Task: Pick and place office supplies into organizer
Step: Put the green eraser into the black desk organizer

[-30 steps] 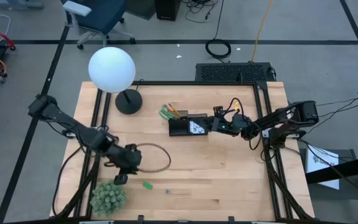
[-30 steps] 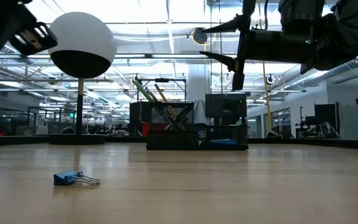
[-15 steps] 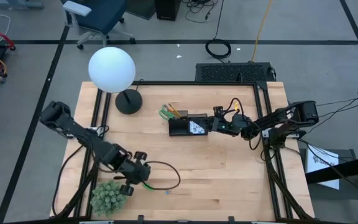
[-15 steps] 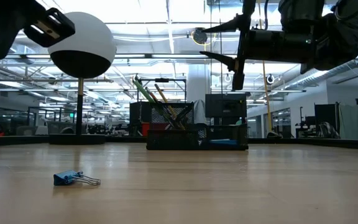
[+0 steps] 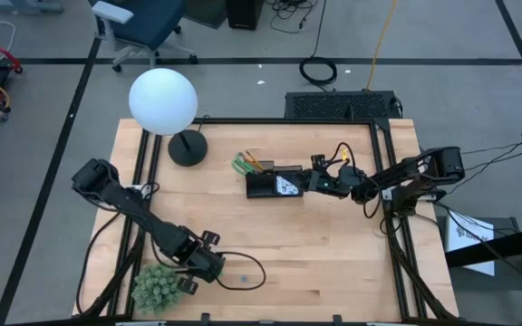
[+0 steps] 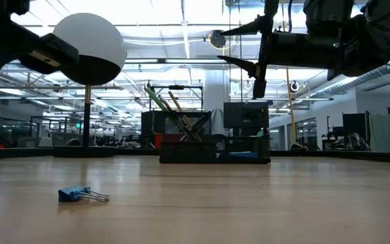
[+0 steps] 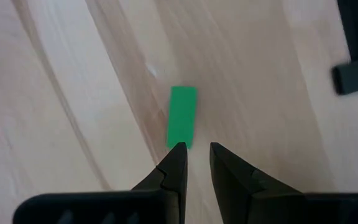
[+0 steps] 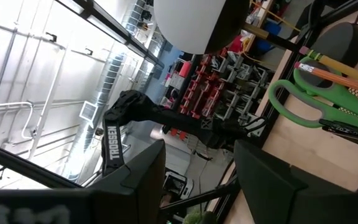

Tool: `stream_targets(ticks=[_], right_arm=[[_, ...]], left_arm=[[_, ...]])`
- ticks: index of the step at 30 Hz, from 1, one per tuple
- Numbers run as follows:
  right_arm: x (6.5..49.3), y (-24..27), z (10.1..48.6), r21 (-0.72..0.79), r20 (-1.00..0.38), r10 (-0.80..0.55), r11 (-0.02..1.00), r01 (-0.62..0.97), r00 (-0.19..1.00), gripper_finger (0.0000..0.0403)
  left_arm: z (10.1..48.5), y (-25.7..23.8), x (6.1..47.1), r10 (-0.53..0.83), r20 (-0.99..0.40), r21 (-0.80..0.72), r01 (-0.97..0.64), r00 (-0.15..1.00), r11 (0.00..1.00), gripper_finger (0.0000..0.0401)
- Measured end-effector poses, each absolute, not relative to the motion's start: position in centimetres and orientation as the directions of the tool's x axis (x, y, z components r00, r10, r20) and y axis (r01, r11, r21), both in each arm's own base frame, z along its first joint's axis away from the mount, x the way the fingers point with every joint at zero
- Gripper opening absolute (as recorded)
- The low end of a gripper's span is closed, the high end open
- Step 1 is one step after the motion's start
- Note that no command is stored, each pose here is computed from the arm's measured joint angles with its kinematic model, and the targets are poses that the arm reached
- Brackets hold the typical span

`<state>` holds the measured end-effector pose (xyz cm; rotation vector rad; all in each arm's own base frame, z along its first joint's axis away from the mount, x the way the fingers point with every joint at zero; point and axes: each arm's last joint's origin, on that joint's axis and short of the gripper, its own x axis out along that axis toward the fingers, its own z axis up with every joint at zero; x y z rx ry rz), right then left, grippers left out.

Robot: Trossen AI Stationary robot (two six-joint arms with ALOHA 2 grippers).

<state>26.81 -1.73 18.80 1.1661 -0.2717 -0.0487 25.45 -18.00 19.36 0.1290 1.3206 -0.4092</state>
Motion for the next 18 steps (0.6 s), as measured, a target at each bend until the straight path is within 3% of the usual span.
stream_targets(ticks=[13,18], right_arm=[[26.81,-1.74,18.80,0.912,0.187,-0.178,0.397,-0.103,0.966,0.0181],[26.81,-1.73,18.80,0.912,0.186,-0.178,0.397,-0.102,0.966,0.0181]], left_arm=[[18.89,-18.49,26.24,-0.221,-0.943,-0.110,0.393,0.249,0.913,0.0066],[18.90,-18.78,26.06,-0.214,-0.942,-0.090,0.421,0.257,0.902,0.0111]])
